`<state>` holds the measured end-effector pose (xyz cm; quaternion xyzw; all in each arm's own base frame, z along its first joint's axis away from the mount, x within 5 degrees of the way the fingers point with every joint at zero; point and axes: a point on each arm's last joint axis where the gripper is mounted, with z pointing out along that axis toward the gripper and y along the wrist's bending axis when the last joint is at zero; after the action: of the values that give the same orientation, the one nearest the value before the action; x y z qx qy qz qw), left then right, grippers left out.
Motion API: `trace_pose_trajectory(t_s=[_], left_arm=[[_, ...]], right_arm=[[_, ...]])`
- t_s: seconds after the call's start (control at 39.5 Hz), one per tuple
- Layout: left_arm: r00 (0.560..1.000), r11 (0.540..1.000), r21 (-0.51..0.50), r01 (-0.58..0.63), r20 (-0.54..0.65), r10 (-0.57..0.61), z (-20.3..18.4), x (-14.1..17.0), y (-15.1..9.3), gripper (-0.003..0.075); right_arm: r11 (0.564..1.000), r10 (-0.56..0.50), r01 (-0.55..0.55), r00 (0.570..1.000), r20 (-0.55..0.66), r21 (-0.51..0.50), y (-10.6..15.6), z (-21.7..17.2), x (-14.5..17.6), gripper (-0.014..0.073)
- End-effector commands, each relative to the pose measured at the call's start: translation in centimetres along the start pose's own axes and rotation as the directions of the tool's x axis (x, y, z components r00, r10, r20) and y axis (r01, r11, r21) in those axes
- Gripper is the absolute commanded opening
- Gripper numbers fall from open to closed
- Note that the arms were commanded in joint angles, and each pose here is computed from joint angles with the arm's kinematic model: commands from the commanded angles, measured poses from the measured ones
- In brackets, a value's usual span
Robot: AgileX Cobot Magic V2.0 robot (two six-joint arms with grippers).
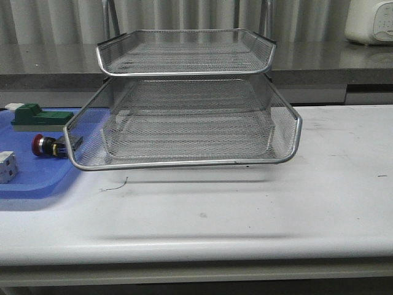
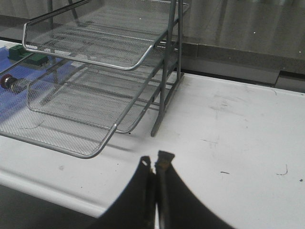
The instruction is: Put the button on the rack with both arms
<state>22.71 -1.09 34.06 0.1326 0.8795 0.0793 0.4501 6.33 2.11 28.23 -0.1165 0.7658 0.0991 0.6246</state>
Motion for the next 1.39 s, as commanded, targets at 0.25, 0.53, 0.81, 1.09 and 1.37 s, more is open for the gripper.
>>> trace_pose_trajectory(t_s=[0.25, 0.53, 0.81, 1.09, 1.37], left_arm=[[0.936, 0.941, 0.195, -0.277, -0.167, 0.31, 8.9, -5.4, -0.4, 0.0599], [0.881, 0.867, 0.369, -0.335, -0.204, 0.428, 15.1, -6.5, -1.2, 0.0599], [0.865, 0.824, 0.489, -0.286, -0.238, 0.441, 21.1, -6.4, -0.8, 0.0599], [0.84, 0.792, 0.55, -0.265, -0.272, 0.47, 25.2, -5.2, -1.7, 0.0599], [0.848, 0.796, 0.527, -0.298, -0.237, 0.474, 26.6, -5.0, -1.8, 0.0599]], right_arm=[[1.0, -0.012, 0.011, 0.995, 0.098, 0.01, -0.1, -0.2, -1.5, -0.0061], [1.0, -0.012, 0.011, 0.995, 0.098, 0.01, -0.1, -0.2, -1.5, -0.0061], [1.0, -0.012, 0.011, 0.995, 0.098, 0.01, -0.1, -0.2, -1.5, -0.0061], [1.0, -0.012, 0.011, 0.995, 0.098, 0.01, -0.1, -0.2, -1.5, -0.0061], [1.0, -0.012, 0.011, 0.995, 0.098, 0.01, -0.1, -0.2, -1.5, -0.0061]])
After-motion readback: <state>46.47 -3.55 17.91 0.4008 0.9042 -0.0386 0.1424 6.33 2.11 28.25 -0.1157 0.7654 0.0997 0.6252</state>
